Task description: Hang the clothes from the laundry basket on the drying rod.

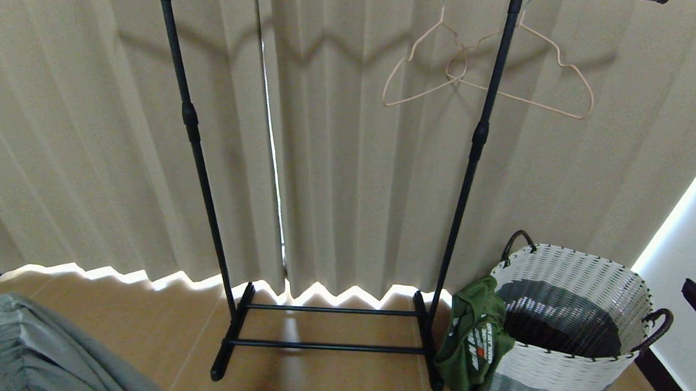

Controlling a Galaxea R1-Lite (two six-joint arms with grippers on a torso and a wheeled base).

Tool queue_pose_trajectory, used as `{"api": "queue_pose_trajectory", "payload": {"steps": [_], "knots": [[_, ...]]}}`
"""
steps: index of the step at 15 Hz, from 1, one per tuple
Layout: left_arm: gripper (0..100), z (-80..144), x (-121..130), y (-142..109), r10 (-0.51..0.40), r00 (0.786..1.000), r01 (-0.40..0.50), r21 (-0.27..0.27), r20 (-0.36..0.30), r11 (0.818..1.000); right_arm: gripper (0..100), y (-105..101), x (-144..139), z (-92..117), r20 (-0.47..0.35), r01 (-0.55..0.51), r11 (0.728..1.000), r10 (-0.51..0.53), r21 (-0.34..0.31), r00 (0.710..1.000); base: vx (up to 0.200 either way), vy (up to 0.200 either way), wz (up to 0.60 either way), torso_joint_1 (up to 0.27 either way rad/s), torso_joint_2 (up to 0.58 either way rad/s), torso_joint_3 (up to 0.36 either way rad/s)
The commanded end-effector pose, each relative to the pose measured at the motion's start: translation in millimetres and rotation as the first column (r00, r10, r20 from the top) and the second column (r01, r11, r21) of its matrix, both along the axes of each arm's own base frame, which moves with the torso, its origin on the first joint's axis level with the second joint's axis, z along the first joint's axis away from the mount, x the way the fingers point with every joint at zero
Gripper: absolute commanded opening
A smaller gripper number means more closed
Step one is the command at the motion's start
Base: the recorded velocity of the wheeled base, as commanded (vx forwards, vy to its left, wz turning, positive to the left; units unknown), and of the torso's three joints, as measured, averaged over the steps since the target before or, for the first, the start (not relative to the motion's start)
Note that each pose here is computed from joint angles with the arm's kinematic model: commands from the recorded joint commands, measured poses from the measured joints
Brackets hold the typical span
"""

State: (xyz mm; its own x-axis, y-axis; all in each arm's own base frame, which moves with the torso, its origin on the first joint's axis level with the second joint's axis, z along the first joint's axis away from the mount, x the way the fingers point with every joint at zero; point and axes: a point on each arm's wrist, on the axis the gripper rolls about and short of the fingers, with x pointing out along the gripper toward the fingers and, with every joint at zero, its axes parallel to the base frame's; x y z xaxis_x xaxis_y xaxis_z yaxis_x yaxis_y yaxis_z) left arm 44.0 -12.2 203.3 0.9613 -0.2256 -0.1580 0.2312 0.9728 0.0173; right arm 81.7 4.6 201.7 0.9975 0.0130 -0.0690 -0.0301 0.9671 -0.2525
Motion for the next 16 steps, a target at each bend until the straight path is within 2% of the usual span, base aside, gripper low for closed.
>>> {"api": "queue_pose_trajectory", "payload": {"steps": [1,5,7,10,14,16], "knots": [[0,-10.7,16.3,-5.2,0.001,0.997,0.001,0.022,-0.071,1.0,100,0.0,-0.3,-3.1,-0.009,-0.002,1.0,0.002,0.004,1.0,0.0,0.0,0.0,0.0,0.0,0.0],[0,-14.9,19.6,-6.1,0.002,0.997,-0.001,0.023,-0.077,1.0,100,0.1,0.5,-13.0,-0.052,0.008,0.996,-0.003,0.091,0.999,0.0,0.0,0.0,0.001,-0.03,-0.031],[0,-14.7,19.9,-6.7,-0.012,0.997,0.014,0.023,-0.075,1.0,100,0.6,5.7,-15.2,-0.078,0.01,0.996,-0.003,0.089,0.997,0.0,0.0,0.0,0.027,-0.16,-0.278],[0,-13.7,23.1,-8.4,-0.04,0.996,0.041,0.014,-0.076,0.999,100,1.2,10.1,-20.0,-0.117,0.01,0.996,0.0,0.084,0.993,0.0,0.0,0.0,0.043,-0.48,-0.352],[0,-15.2,31.0,-10.7,-0.038,0.999,0.038,-0.005,-0.015,0.999,100,1.6,13.8,-21.7,-0.13,0.01,0.996,0.001,0.085,0.992,0.0,0.0,0.0,0.117,-0.45,-0.347],[0,-17.1,34.5,-11.8,-0.038,0.999,0.038,-0.005,-0.008,0.999,100,1.5,13.7,-20.5,-0.123,0.009,0.996,0.001,0.085,0.992,0.0,0.0,0.0,0.132,-0.45,-0.322]]}}
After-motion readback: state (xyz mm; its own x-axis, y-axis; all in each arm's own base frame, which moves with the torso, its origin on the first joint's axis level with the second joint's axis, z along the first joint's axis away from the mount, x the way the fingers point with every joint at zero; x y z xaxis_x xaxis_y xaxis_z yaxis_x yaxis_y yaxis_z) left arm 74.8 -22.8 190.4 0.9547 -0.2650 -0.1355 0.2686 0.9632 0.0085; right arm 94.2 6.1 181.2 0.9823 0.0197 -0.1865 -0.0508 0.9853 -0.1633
